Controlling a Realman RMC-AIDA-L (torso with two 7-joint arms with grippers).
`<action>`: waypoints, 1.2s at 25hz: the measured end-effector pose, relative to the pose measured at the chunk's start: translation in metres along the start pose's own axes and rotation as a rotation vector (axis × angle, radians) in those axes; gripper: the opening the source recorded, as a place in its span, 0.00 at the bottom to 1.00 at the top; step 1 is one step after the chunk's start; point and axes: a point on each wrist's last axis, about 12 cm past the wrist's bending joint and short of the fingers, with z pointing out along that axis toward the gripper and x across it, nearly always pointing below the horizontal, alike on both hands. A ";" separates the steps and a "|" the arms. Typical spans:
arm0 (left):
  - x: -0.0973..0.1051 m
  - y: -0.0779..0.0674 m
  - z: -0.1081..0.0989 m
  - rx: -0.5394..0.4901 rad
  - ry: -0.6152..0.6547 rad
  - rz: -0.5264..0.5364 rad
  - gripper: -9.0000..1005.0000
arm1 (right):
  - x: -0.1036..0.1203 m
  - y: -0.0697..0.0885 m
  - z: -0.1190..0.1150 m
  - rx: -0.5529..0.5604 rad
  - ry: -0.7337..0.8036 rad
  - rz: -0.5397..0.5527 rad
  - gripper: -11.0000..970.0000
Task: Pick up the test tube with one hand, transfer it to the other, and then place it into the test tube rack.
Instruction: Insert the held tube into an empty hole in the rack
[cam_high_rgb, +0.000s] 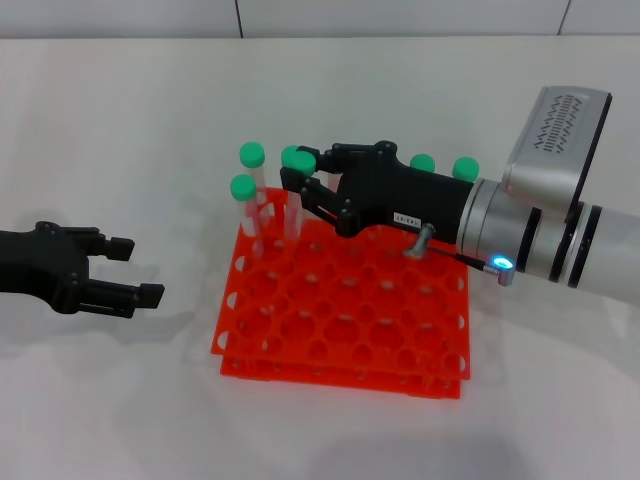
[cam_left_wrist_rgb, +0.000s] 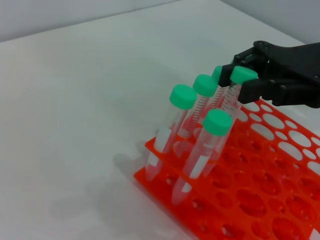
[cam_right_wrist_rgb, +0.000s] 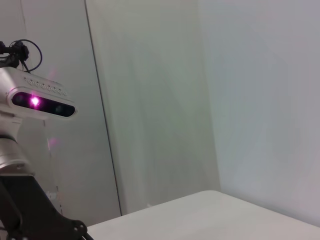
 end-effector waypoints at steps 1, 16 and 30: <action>0.000 0.000 0.000 0.000 0.000 0.000 0.88 | 0.000 0.000 0.000 -0.001 0.001 0.000 0.29; 0.001 0.000 0.002 0.006 -0.004 0.007 0.88 | 0.002 0.003 0.001 -0.014 0.011 -0.016 0.30; -0.001 0.001 0.001 0.003 -0.016 0.019 0.88 | 0.002 0.006 0.002 -0.032 0.014 -0.031 0.30</action>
